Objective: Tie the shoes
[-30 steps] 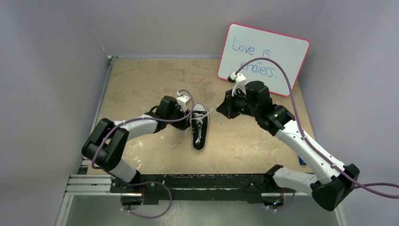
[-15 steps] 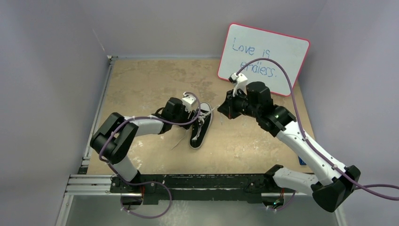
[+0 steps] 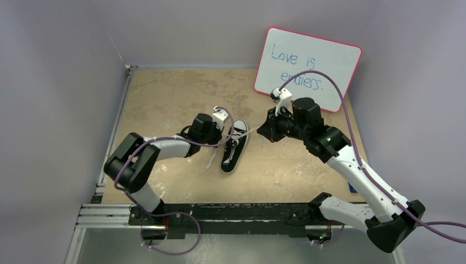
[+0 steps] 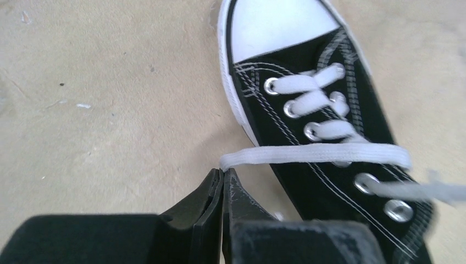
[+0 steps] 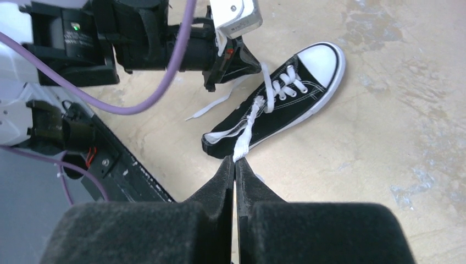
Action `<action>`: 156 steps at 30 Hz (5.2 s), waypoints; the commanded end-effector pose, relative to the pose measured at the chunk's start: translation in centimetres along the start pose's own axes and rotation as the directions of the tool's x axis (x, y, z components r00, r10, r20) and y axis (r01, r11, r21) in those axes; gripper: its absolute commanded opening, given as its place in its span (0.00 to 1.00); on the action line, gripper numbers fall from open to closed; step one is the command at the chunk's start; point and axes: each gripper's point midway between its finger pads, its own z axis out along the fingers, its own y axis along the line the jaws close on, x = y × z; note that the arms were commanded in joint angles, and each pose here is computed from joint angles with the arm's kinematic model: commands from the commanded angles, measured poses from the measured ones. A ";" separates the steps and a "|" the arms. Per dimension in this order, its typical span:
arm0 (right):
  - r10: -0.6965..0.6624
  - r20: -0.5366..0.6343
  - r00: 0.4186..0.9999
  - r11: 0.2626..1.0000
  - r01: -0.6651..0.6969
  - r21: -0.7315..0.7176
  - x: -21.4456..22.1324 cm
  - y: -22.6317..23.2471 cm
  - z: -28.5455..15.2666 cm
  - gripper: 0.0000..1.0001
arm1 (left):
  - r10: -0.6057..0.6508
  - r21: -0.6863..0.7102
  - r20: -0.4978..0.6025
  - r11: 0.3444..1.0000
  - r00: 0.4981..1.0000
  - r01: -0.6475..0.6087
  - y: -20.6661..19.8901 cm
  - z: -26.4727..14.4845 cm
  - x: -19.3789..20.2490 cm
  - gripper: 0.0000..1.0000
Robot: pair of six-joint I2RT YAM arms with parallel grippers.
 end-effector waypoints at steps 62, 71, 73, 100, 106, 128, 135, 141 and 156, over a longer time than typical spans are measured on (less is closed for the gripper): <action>0.062 0.018 0.998 0.887 -0.047 -0.459 -7.7 0.3 4.8 0.00 | -0.134 0.632 0.217 0.774 0.967 -0.034 -7.7 -4.3 -11.1 0.11; 0.136 -0.039 0.990 0.975 -0.141 -0.171 -5.3 -5.1 7.2 0.00 | -0.104 0.595 0.171 0.803 0.980 -0.019 -7.0 -4.8 -10.1 0.00; 0.175 -0.060 0.983 0.974 -0.182 -0.138 -4.4 -6.3 8.6 0.00 | -0.109 0.592 0.157 0.806 0.982 -0.005 -6.9 -4.8 -9.9 0.00; 0.463 -0.460 0.757 0.632 -0.646 -0.427 4.5 -2.0 14.8 0.00 | -0.171 0.580 0.177 0.814 0.969 0.037 -6.7 -5.9 -10.6 0.00; 0.465 -0.575 0.673 0.565 -0.726 -0.392 7.6 -1.7 14.6 0.00 | -0.174 0.567 0.180 0.823 0.968 0.043 -6.5 -5.8 -10.7 0.00; 0.424 -0.453 0.784 0.680 -0.606 -0.412 5.9 -4.1 18.5 0.00 | -0.173 0.596 0.167 0.802 0.971 0.040 -7.1 -6.9 -10.2 0.00; 0.356 -0.540 0.763 0.603 -0.629 -0.491 8.4 -1.1 17.1 0.00 | -0.174 0.590 0.163 0.806 0.971 0.045 -6.9 -6.4 -10.2 0.00; 0.351 -0.586 0.730 0.486 -0.677 -0.553 9.4 0.0 15.1 0.01 | -0.193 0.540 0.124 0.836 0.973 0.097 -5.7 -4.1 -9.4 0.00; 0.403 -0.511 0.759 0.483 -0.651 -0.586 8.2 -0.8 14.4 0.00 | -0.219 0.501 0.096 0.854 0.971 0.143 -5.0 -2.7 -9.1 0.00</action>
